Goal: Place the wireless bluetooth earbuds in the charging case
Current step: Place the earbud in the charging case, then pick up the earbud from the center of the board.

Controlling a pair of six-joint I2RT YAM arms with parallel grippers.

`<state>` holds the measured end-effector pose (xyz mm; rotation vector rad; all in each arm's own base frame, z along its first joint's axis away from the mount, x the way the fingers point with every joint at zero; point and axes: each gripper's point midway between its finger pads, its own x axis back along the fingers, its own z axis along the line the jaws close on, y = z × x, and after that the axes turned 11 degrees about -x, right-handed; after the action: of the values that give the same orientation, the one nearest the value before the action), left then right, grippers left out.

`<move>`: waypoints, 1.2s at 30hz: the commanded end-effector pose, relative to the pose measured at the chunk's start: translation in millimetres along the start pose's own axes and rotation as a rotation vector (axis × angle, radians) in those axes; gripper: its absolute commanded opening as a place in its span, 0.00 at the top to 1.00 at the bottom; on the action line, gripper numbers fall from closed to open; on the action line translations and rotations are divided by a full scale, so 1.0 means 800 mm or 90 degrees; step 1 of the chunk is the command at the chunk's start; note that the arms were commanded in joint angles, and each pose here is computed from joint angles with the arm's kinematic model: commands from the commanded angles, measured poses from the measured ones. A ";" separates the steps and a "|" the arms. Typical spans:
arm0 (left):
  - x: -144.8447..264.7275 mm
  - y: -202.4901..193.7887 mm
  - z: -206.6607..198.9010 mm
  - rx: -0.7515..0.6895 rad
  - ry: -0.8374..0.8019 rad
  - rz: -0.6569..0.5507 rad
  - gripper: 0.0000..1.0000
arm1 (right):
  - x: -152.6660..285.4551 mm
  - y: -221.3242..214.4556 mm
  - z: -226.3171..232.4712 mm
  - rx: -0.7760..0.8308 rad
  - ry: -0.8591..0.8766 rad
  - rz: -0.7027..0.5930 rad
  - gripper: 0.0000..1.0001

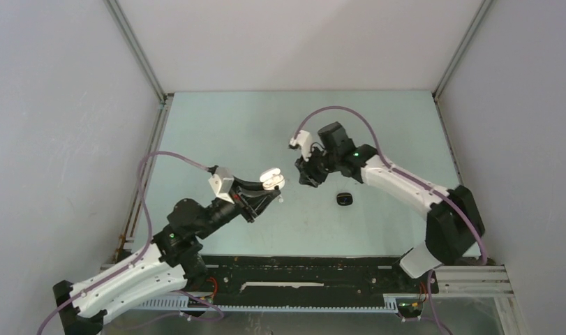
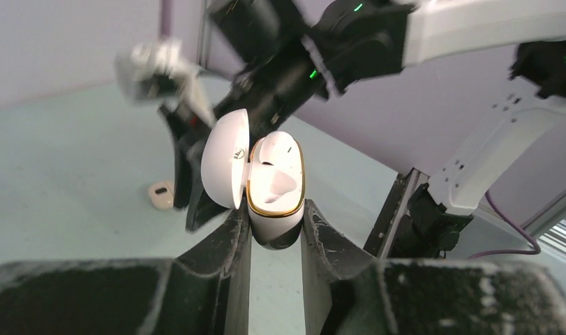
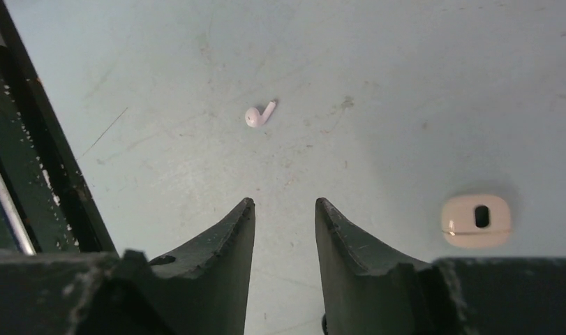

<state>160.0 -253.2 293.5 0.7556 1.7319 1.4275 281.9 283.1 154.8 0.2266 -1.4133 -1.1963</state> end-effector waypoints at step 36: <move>0.055 -0.005 0.041 -0.122 0.081 0.048 1.00 | -0.191 -0.078 0.007 -0.004 -0.105 0.353 0.70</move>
<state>162.1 -200.2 262.1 0.6927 1.6530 1.7247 307.8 373.8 11.4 -0.2698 -1.5186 -0.8230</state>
